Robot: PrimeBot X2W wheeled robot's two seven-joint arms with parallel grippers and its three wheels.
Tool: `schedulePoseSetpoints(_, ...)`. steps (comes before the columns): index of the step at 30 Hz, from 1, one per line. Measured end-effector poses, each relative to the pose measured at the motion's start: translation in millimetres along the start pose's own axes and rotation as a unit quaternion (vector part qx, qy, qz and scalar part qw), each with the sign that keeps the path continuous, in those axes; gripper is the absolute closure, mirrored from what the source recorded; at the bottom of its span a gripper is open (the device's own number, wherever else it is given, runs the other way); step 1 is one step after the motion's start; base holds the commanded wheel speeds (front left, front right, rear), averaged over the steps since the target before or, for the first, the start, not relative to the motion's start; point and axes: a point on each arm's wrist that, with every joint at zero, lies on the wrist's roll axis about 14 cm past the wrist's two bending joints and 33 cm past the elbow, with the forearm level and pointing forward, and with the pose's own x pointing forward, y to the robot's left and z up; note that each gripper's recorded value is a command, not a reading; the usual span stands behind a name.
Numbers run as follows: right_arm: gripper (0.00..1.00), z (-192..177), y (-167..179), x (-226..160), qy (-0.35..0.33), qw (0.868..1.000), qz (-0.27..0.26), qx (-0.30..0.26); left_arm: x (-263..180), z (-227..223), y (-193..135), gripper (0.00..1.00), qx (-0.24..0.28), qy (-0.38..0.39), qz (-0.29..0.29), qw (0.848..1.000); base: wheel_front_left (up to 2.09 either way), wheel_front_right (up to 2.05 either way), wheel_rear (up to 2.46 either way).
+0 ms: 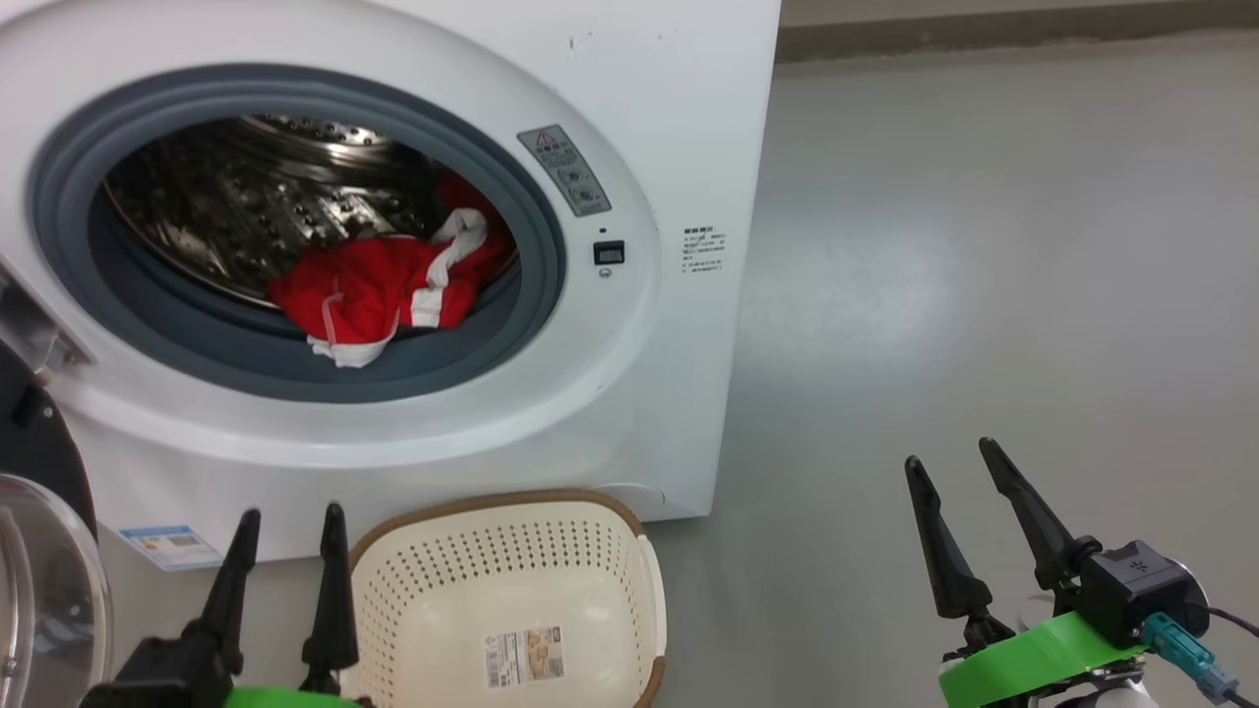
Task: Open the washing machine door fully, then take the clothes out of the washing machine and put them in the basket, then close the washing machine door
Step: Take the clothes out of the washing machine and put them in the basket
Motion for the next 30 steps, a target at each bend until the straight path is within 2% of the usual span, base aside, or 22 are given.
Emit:
schedulePoseSetpoints(8,0.00,-5,2,23,0.002,1.000,0.008,0.001,30,0,-6,0.00,-0.013,-0.008,0.003,1.000,0.00,0.00,0.00)
schedulePoseSetpoints(17,0.00,-20,5,50,0.013,1.000,0.018,0.004,68,-15,-8,0.00,-0.001,0.002,0.004,1.000,0.00,0.00,0.00)
schedulePoseSetpoints(30,0.00,-60,-1,81,0.049,0.999,0.021,0.006,154,-36,-14,0.00,0.000,0.003,0.003,1.000,0.00,0.00,0.00)
